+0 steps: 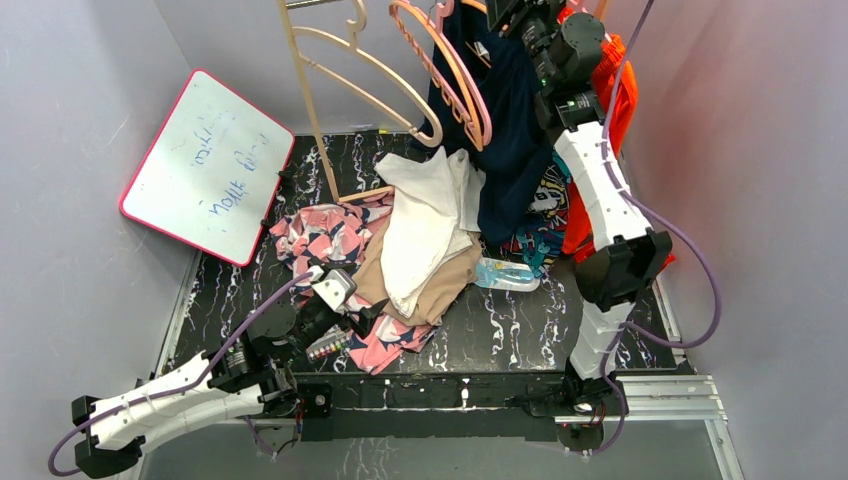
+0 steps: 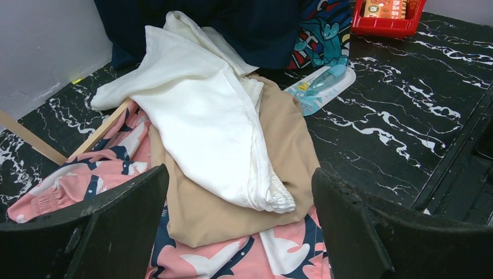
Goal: Place the shorts on the hanger
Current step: Place the hanger at the clothesline.
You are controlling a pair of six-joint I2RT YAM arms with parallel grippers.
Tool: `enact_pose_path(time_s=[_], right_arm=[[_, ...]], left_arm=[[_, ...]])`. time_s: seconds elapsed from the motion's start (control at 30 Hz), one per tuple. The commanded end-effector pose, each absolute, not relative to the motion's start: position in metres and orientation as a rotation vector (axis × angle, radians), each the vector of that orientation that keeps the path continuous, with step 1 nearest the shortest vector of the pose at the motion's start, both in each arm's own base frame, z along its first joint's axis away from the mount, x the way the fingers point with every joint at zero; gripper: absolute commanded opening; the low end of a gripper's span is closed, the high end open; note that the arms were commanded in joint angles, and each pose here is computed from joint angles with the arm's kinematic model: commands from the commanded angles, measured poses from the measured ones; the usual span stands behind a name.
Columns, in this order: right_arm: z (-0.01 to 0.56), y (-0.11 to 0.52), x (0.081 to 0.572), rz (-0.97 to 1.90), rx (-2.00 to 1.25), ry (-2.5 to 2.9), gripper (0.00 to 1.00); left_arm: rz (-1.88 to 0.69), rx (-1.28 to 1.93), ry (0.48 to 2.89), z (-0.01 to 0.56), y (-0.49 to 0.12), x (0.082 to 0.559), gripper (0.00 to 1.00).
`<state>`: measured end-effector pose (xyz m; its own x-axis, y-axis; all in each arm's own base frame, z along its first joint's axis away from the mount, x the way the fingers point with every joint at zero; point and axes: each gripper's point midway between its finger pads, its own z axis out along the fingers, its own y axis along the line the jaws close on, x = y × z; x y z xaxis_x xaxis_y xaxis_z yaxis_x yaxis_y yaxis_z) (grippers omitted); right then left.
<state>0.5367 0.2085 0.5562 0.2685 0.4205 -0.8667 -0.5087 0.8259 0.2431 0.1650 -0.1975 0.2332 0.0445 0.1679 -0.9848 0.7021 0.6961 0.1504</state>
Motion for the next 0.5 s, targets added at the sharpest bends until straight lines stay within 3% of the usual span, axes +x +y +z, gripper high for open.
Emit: enact_pose_path(time_s=[0.0, 0.47], right_arm=[[0.589, 0.194, 0.498, 0.569, -0.124, 1.095, 0.55], [0.522, 0.171, 0.464, 0.402, -0.202, 1.340, 0.62]], left_arm=[[-0.497, 0.741, 1.468, 0.241, -0.199, 0.164, 0.91], [-0.530, 0.763, 1.455, 0.242, -0.203, 0.159, 0.91]])
